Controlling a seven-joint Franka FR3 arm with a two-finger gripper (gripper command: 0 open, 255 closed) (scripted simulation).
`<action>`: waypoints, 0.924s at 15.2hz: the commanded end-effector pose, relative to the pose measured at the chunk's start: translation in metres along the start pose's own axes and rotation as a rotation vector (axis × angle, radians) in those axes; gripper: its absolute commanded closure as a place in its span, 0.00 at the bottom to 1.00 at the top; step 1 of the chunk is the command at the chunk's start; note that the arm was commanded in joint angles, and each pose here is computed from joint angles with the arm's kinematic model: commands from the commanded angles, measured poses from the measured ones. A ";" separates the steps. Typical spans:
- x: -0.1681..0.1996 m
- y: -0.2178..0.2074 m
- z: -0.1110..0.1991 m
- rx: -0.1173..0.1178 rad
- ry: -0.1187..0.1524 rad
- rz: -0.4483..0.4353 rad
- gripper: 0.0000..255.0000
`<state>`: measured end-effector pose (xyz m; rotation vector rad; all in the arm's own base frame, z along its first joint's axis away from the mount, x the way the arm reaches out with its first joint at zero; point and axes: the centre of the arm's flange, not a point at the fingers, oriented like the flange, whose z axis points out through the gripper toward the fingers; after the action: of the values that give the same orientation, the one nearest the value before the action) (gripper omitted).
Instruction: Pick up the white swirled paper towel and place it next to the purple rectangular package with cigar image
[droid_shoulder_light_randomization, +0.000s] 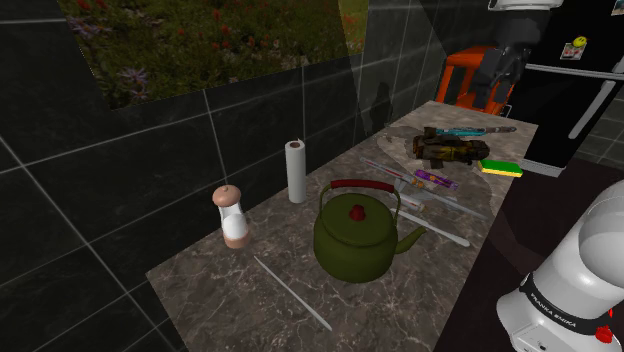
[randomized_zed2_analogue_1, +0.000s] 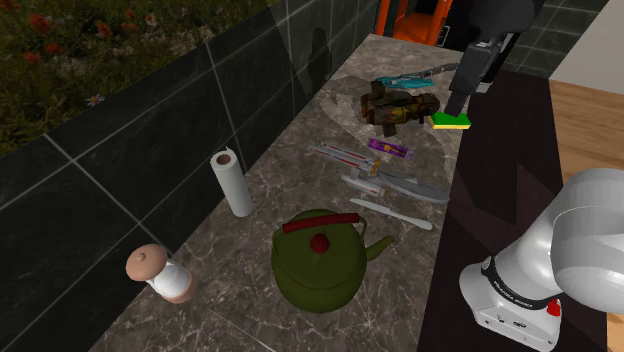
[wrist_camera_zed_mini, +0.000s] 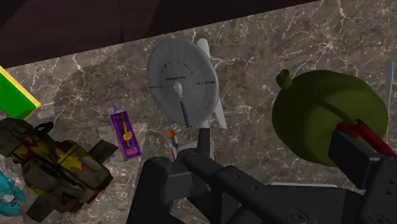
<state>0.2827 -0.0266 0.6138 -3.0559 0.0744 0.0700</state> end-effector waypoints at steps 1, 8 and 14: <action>0.000 0.000 0.000 0.000 0.000 0.000 0.00; 0.073 -0.046 0.032 -0.005 0.003 0.018 0.00; 0.137 -0.085 0.060 -0.009 0.005 0.034 0.00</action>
<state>0.4086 0.0511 0.5593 -3.0641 0.1220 0.0665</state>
